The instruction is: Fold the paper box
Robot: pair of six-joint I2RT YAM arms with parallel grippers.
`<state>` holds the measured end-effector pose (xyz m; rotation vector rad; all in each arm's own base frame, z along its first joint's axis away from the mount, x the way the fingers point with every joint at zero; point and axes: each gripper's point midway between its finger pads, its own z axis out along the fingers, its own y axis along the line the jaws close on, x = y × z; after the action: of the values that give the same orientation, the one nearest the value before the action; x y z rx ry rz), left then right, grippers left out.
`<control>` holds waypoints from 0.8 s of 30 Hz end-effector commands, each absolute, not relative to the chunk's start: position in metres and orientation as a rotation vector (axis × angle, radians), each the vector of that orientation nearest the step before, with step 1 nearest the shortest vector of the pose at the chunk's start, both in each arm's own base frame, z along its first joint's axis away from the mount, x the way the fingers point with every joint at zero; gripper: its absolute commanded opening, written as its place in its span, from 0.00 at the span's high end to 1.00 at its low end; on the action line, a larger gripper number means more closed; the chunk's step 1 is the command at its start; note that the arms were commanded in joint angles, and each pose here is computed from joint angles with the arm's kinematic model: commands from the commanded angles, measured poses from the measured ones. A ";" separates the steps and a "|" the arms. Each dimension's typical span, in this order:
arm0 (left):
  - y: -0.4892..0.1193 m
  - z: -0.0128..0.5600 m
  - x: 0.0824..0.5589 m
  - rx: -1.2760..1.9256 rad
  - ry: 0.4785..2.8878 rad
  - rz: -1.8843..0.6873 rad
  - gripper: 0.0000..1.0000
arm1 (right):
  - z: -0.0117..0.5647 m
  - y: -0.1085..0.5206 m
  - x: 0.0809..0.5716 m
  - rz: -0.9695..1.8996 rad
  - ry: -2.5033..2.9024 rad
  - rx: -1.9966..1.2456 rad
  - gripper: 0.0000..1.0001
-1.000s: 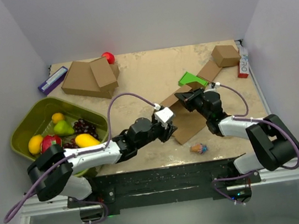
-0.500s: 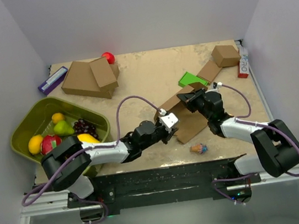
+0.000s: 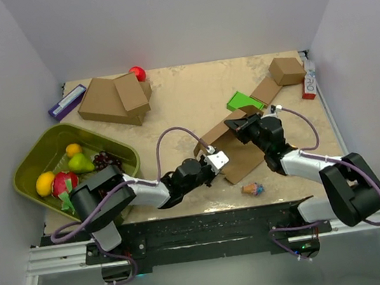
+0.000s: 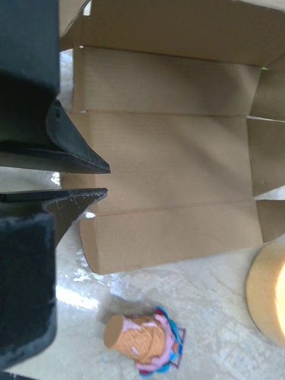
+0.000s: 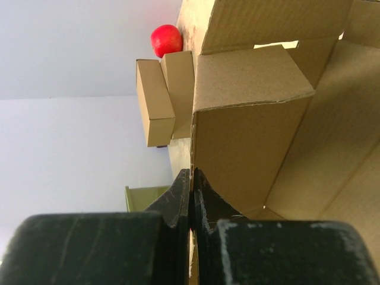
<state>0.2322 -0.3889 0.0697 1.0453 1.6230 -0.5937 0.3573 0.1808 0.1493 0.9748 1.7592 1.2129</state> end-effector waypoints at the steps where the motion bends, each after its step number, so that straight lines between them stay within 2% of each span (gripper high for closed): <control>1: -0.379 0.061 0.242 1.003 1.612 -0.525 0.82 | 0.166 0.180 0.357 1.236 1.719 0.953 1.00; 15: -0.360 0.006 0.231 0.931 1.817 -0.526 0.91 | 0.163 0.175 0.357 1.202 1.722 0.963 1.00; 19: -0.356 0.005 0.232 0.903 1.832 -0.514 0.92 | 0.160 0.174 0.354 1.192 1.729 0.966 1.00; 21: -0.358 0.020 0.234 0.886 1.810 -0.528 0.90 | 0.159 0.171 0.355 1.178 1.720 0.976 1.00; 23: -0.362 0.040 0.233 0.871 1.787 -0.555 0.82 | 0.157 0.170 0.353 1.171 1.723 0.979 1.00; 24: -0.367 0.068 0.234 0.846 1.738 -0.597 0.77 | 0.155 0.170 0.353 1.167 1.726 0.981 1.00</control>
<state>0.2307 -0.3634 0.0212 0.9199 1.7851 -0.5564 0.3523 0.1762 0.1495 0.9866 1.7626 1.1906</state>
